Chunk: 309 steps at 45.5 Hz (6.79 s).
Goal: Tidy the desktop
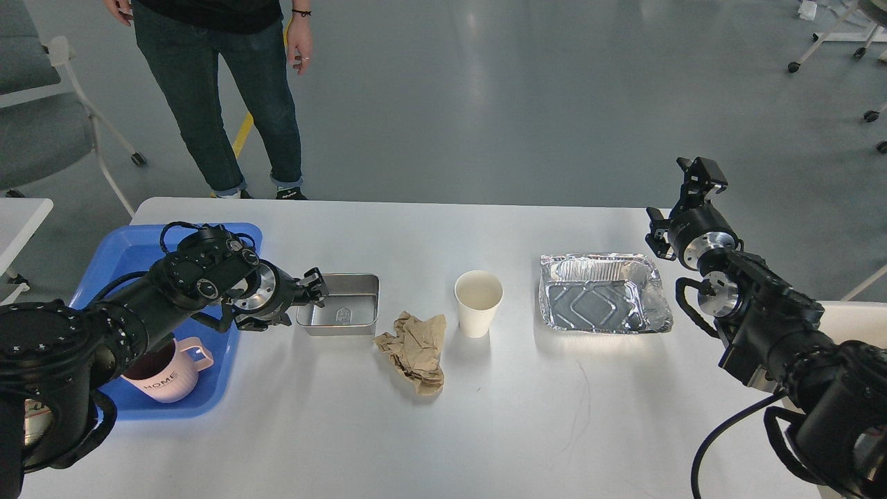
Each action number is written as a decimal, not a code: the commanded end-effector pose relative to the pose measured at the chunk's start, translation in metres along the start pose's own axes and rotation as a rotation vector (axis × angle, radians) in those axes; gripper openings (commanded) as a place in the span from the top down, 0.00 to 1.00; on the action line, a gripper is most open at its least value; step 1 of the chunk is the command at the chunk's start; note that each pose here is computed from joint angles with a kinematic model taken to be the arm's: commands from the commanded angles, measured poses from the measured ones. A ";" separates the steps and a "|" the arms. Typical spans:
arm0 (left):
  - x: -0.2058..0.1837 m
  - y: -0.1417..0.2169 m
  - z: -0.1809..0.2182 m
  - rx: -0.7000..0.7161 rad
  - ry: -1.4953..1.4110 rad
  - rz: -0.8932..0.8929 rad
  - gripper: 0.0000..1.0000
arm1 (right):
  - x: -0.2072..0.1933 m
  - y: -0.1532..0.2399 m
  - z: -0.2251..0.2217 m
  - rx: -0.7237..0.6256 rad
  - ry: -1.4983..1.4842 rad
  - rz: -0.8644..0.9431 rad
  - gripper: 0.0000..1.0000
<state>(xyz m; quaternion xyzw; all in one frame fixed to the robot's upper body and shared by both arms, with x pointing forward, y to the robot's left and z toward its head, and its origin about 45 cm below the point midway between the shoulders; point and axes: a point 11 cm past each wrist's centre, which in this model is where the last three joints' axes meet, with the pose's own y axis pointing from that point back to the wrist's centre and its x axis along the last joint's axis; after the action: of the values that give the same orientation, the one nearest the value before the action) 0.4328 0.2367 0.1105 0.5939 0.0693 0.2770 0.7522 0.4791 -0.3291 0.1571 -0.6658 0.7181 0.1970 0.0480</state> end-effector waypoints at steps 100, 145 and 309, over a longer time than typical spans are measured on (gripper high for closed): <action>-0.011 -0.012 -0.013 -0.003 0.018 -0.023 1.00 | 0.009 0.006 0.013 -0.023 0.001 0.017 0.00; 0.185 0.257 -0.013 -0.086 -0.011 0.241 1.00 | 0.016 0.004 -0.001 -0.001 0.012 0.028 0.00; 0.076 0.036 -0.191 0.130 0.381 0.395 1.00 | -0.017 0.000 0.016 -0.027 0.017 0.005 0.00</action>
<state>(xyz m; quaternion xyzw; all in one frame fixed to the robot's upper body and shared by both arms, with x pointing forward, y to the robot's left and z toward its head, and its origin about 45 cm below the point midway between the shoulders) 0.4026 0.4425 0.1076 0.5796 0.1095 0.5202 0.6176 0.4783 -0.3079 0.1479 -0.6664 0.7172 0.2014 0.0322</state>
